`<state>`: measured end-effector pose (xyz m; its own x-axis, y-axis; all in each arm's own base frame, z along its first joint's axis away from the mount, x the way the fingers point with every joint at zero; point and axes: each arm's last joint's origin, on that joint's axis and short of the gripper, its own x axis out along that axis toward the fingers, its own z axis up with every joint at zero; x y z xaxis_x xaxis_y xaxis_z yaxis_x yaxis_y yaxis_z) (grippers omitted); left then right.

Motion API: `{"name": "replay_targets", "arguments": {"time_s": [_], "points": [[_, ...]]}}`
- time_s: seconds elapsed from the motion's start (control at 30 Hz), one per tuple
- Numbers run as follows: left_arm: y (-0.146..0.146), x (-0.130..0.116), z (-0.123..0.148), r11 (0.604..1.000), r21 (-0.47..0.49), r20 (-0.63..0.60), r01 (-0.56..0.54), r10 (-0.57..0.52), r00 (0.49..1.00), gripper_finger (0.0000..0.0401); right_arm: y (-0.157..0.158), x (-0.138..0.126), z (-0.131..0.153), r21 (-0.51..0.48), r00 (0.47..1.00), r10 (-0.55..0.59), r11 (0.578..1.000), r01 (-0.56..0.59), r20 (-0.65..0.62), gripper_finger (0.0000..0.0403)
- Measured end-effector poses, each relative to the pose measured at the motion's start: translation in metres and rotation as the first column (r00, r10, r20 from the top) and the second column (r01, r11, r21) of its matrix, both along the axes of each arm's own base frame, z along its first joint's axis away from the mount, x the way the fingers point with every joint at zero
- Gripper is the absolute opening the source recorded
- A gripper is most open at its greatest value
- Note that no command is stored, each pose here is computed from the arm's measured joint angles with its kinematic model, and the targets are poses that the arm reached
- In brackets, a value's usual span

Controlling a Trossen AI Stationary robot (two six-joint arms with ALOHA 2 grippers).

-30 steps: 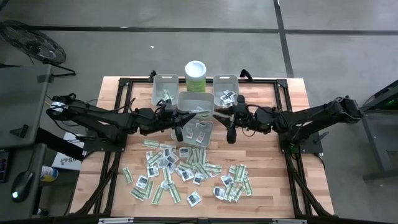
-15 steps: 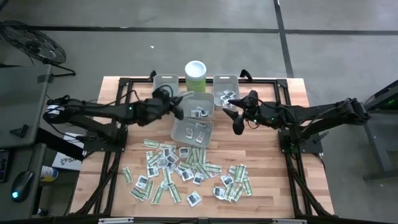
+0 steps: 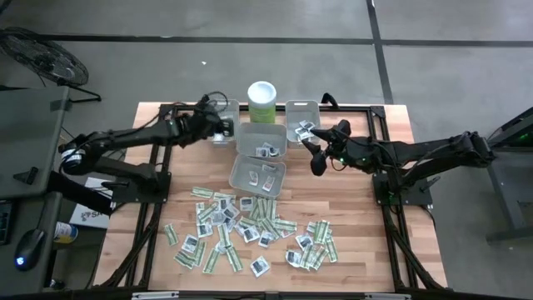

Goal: Pick & Place First Aid Supplies
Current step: Put the bandage pack into the left bin

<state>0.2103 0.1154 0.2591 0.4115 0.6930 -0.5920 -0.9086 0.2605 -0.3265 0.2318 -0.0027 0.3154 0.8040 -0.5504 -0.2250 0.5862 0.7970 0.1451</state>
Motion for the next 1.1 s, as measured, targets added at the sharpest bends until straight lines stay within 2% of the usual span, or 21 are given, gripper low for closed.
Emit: {"name": "replay_targets", "arguments": {"time_s": [0.13, 0.37, 0.57, 0.73, 0.9, 1.0, 1.1], "points": [[0.020, -0.010, -0.006, 0.998, -0.064, -0.015, -0.023, 0.023, 1.000, 0.0000, -0.001, -0.001, -0.001, -0.020, 0.998, -0.058, 0.998, 0.057, -0.009, 0.0220], [0.050, -0.018, -0.024, 0.984, -0.176, -0.052, 0.002, -0.012, 0.999, 0.0000, -0.003, -0.003, -0.005, 0.034, 0.993, -0.119, 0.992, 0.120, -0.005, 0.0220], [0.067, -0.018, -0.041, 0.964, -0.240, -0.073, 0.113, -0.134, 0.988, 0.0021, -0.003, -0.005, -0.010, 0.086, 0.989, -0.146, 0.985, 0.148, -0.028, 0.0220], [0.074, -0.015, -0.049, 0.954, -0.246, -0.092, 0.173, -0.201, 0.975, 0.0055, -0.004, -0.008, -0.016, 0.136, 0.983, -0.174, 0.974, 0.179, -0.053, 0.0220], [0.075, -0.016, -0.049, 0.962, -0.201, -0.160, 0.185, -0.218, 0.963, 0.0092, -0.003, -0.010, -0.022, 0.204, 0.982, -0.172, 0.961, 0.184, -0.078, 0.0220], [0.077, -0.018, -0.049, 0.971, -0.171, -0.205, 0.169, -0.203, 0.958, 0.0105, -0.003, -0.012, -0.027, 0.277, 0.982, -0.159, 0.944, 0.182, -0.103, 0.0220], [0.078, -0.019, -0.049, 0.974, -0.151, -0.241, 0.168, -0.201, 0.949, 0.0110, -0.004, -0.016, -0.033, 0.387, 0.980, -0.137, 0.904, 0.183, -0.143, 0.0220]]}}
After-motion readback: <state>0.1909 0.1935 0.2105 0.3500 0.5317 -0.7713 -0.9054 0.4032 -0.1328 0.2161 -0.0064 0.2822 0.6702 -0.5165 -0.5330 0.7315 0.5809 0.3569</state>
